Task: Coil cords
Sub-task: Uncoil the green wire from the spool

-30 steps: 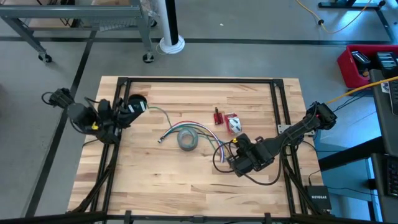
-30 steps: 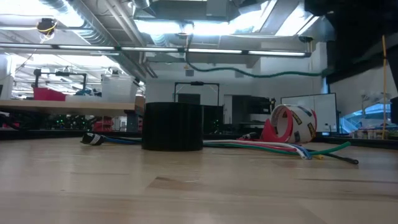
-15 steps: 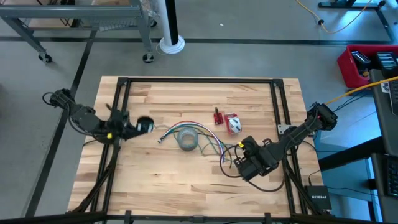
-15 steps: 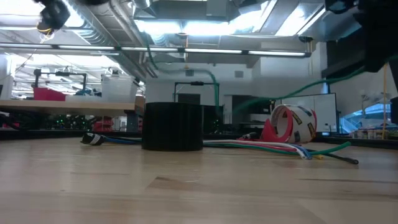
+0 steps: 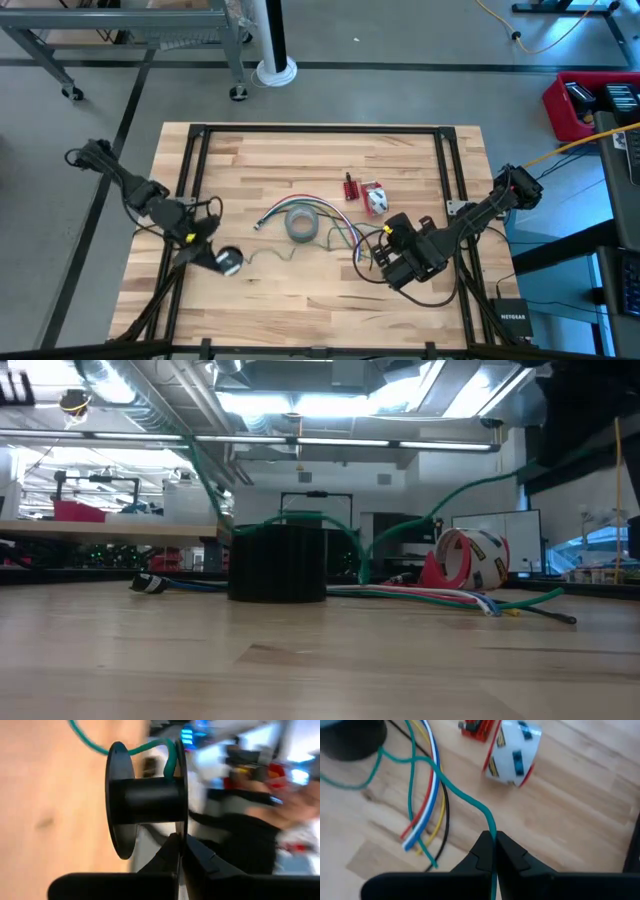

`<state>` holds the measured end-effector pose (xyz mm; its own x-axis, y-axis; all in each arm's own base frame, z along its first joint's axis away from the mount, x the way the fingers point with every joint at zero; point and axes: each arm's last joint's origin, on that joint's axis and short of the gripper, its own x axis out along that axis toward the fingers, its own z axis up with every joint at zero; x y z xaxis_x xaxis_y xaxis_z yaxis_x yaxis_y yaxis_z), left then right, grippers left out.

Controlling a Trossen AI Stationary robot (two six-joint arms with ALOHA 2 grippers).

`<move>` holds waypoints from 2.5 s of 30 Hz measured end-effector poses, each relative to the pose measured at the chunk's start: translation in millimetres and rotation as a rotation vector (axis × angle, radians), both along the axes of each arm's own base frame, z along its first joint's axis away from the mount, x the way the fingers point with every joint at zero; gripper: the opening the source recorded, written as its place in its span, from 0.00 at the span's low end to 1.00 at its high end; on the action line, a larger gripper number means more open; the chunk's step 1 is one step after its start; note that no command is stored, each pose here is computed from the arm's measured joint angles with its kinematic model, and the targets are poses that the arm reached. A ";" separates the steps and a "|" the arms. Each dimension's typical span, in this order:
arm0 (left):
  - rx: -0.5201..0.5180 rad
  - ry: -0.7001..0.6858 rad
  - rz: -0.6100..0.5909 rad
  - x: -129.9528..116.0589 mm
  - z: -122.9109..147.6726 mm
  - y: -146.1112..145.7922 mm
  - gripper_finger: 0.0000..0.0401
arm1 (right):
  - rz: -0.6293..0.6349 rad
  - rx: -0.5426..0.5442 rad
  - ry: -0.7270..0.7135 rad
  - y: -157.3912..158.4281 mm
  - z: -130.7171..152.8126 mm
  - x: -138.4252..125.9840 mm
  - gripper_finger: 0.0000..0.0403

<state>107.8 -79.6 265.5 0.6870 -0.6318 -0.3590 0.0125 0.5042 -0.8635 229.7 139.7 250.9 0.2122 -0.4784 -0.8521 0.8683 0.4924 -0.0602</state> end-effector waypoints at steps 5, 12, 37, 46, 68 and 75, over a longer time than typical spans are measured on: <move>-0.019 -0.364 -0.150 18.8 22.1 -16.7 0.00 | -0.017 -0.047 -0.053 -1.2 1.0 1.1 0.02; 0.031 -0.712 -0.291 33.8 34.1 -31.5 0.00 | -0.018 -0.077 -0.077 -2.0 1.8 1.5 0.02; -0.005 -1.010 -0.446 53.9 20.2 -86.8 0.00 | -0.202 -0.227 -0.017 -37.0 10.8 -4.4 0.02; 0.045 -1.105 -0.393 56.6 20.5 -89.5 0.00 | -0.223 -0.229 0.026 -51.1 10.7 1.5 0.02; 0.469 -0.494 -0.068 83.6 -33.4 -63.0 0.00 | -0.154 -0.045 0.075 -42.6 5.0 8.8 0.09; 0.511 -0.483 -0.088 83.1 -36.6 -62.0 0.00 | -0.139 0.067 0.031 -36.8 2.5 16.7 0.19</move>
<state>190.9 -141.5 228.9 0.7980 -0.5265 -0.2933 0.3941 0.8241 -0.4070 246.4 102.9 253.4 0.1208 -0.4430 -0.8884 0.9265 0.3715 -0.0592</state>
